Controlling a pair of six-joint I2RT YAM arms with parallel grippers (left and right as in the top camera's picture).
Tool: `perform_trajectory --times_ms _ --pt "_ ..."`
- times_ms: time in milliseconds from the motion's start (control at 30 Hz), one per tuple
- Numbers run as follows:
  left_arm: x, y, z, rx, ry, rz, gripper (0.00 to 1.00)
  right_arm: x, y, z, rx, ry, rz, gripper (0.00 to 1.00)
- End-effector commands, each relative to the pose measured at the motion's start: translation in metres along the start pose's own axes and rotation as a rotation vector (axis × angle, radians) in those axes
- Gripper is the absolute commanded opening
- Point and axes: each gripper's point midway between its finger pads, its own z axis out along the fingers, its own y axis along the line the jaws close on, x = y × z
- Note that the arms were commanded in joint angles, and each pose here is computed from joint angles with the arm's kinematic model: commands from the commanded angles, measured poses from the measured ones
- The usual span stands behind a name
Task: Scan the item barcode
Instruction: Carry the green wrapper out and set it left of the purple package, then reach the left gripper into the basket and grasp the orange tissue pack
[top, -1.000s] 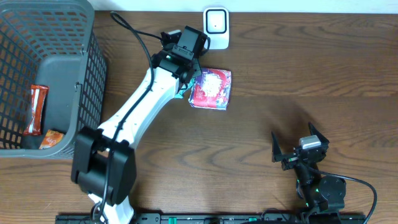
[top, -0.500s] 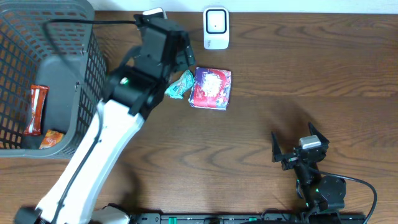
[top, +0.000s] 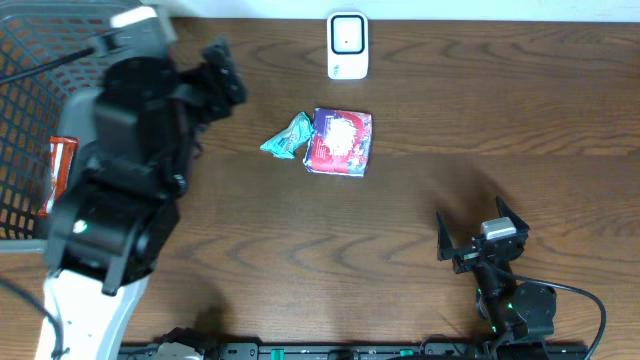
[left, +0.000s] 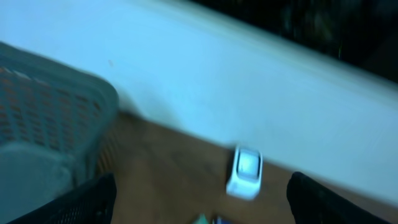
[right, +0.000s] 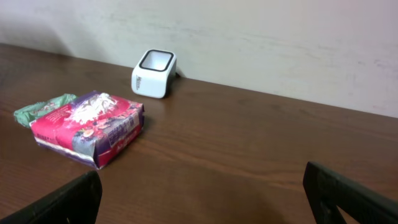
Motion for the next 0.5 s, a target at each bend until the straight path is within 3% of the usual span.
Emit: perform_trajectory --times_ms 0,200,467 --pt "-0.034 0.029 -0.013 -0.061 -0.123 -0.027 0.88 0.002 0.000 0.000 0.001 0.005 0.008 0.99" --pt "-0.076 0.075 -0.022 -0.194 -0.261 0.048 0.88 0.002 0.000 0.000 0.001 0.005 0.008 0.99" --pt "-0.085 0.195 -0.043 -0.729 -0.290 0.030 0.88 0.002 0.000 0.000 0.001 0.005 0.008 0.99"
